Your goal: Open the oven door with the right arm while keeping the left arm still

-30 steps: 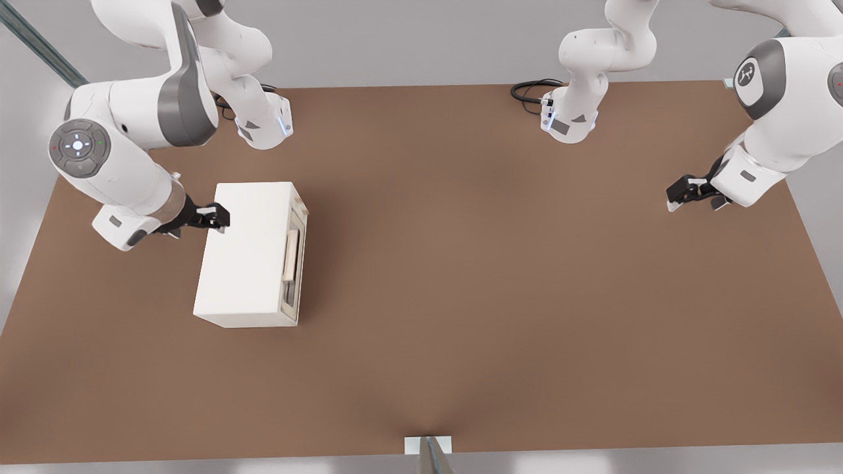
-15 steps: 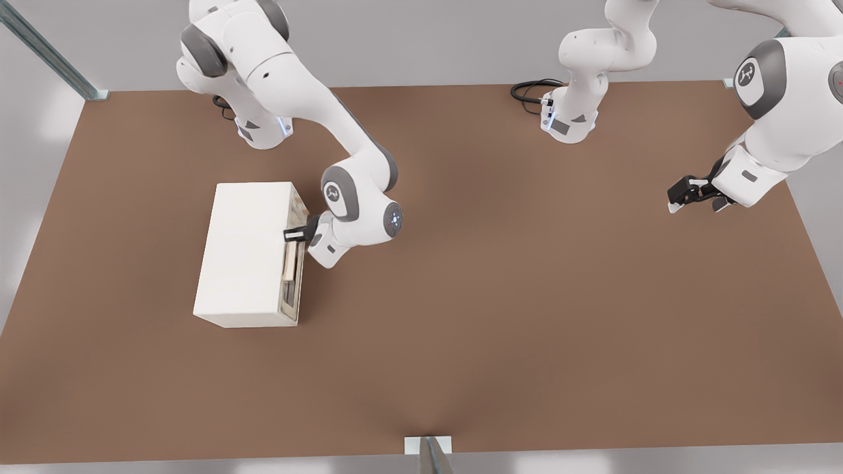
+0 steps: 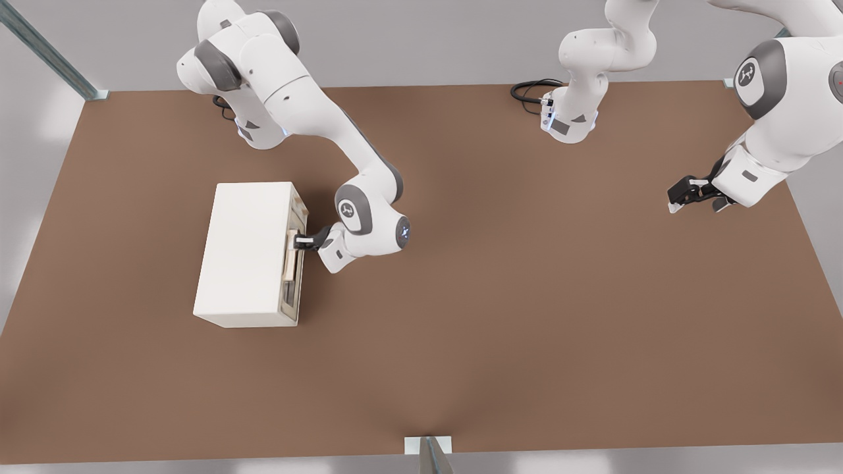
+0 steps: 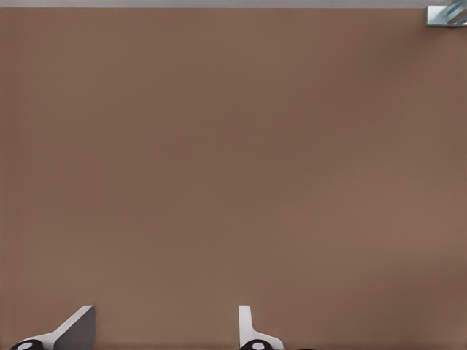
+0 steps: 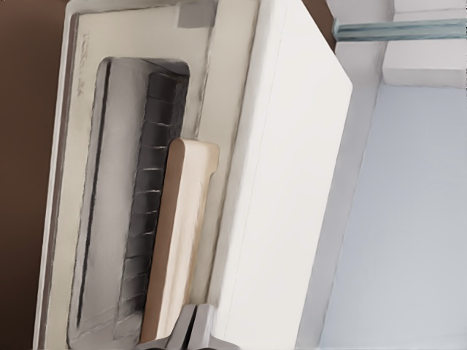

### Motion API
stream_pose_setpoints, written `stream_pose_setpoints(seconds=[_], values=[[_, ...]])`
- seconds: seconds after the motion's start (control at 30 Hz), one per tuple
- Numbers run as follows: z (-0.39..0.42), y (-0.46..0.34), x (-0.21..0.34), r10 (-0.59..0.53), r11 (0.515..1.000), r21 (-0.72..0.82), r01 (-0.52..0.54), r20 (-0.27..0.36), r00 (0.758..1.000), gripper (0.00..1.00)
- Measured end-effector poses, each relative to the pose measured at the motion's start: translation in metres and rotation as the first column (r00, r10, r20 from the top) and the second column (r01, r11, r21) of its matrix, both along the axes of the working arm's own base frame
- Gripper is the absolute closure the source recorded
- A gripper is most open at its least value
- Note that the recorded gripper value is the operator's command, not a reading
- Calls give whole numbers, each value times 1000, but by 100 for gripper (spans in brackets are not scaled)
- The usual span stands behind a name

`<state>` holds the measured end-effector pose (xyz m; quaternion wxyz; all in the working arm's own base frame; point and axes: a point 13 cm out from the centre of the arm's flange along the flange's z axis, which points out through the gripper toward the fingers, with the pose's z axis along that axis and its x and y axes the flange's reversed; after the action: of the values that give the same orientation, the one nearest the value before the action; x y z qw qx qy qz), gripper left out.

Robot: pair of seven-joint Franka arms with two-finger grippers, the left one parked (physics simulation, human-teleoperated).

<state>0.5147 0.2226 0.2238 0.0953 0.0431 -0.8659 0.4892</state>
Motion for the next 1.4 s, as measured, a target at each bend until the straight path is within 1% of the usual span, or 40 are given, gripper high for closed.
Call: stream_pose_setpoints(seconds=[0.13, 0.43, 0.57, 0.73, 0.8, 0.83, 0.87, 0.9, 0.93, 0.97, 1.0, 1.03, 1.07, 1.1, 1.13, 1.23, 1.27, 1.37, 1.4], values=[[-6, 0, 0, -20, 1000, -7, 21, 36, 999, 100], [-12, -2, -5, -60, 998, -21, 62, 88, 994, 100], [-13, 10, -8, -51, 998, -17, 54, 108, 993, 100], [-7, 58, -2, -41, 998, 52, 33, 167, 985, 100], [4, 68, 0, -61, 994, 96, 44, 189, 980, 100], [20, 67, 4, -95, 988, 142, 67, 200, 975, 100], [45, 57, 11, -157, 971, 213, 113, 205, 966, 100], [76, 37, 21, -247, 933, 311, 179, 196, 949, 100], [109, 8, 32, -355, 867, 425, 258, 165, 920, 100], [144, -29, 43, -457, 777, 537, 328, 122, 881, 1], [169, -60, 47, -519, 695, 620, 365, 81, 851, 0], [197, -82, 48, -548, 628, 688, 363, 61, 834, 0], [225, -103, 48, -564, 575, 743, 343, 56, 824, 0], [242, -117, 48, -566, 543, 775, 324, 52, 823, 0], [250, -124, 48, -552, 532, 791, 302, 53, 832, 0], [258, -118, 67, -464, 552, 805, 216, 81, 882, 0], [259, -118, 70, -439, 557, 807, 196, 86, 894, 0], [257, -156, 82, -428, 555, 810, 187, 86, 900, 0], [259, -160, 84, -414, 556, 813, 174, 90, 906, 0]])
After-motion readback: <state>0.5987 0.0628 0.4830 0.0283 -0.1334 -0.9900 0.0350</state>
